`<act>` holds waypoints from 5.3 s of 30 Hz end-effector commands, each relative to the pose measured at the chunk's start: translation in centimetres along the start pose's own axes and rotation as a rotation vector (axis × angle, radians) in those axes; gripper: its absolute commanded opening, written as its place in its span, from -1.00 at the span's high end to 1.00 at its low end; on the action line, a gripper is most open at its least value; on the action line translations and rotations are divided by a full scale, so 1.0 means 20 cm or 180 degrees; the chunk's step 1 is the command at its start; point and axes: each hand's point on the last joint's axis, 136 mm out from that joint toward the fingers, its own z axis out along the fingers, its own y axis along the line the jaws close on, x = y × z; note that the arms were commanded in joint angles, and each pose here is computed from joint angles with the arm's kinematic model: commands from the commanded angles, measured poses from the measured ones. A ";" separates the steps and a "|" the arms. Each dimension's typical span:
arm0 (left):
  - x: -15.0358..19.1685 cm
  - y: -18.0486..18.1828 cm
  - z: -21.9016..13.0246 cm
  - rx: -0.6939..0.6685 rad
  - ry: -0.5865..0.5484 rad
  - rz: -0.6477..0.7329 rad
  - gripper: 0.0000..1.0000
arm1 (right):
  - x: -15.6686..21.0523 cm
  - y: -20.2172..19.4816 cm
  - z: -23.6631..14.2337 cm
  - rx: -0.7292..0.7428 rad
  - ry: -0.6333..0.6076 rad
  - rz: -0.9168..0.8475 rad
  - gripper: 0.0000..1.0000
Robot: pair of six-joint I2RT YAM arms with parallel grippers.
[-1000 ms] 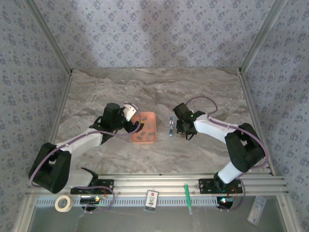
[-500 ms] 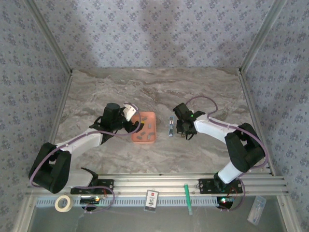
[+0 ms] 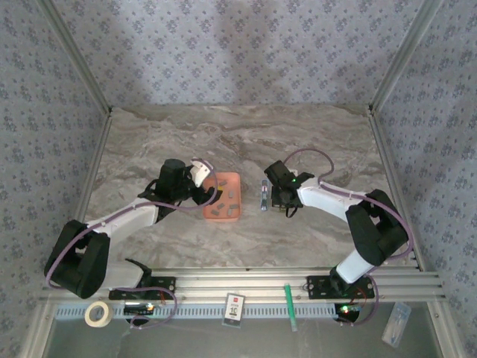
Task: Load the staples into the stapler
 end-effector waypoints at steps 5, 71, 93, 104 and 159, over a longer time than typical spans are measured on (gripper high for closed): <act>-0.05 -0.02 0.00 0.0049 -0.0072 0.0047 -0.66 | 0.03 -0.04 0.01 0.0172 0.0002 -0.0102 0.81; 0.25 0.44 -0.51 -0.0923 -0.0039 -0.2781 -0.74 | 0.12 1.06 -0.34 -0.2354 -0.0062 -0.6043 0.17; 0.31 0.47 -0.47 -0.0908 0.0136 -0.2794 -0.76 | 0.14 1.07 -0.01 -0.2348 0.0270 -0.6704 0.23; 0.31 0.48 -0.47 -0.0910 0.0136 -0.2810 -0.76 | 0.15 1.06 0.06 -0.2290 0.0335 -0.6754 0.23; -0.01 0.14 -0.33 0.0104 0.0023 -0.0945 -0.72 | 0.27 0.68 -0.48 -0.1200 -0.0305 -0.2612 0.68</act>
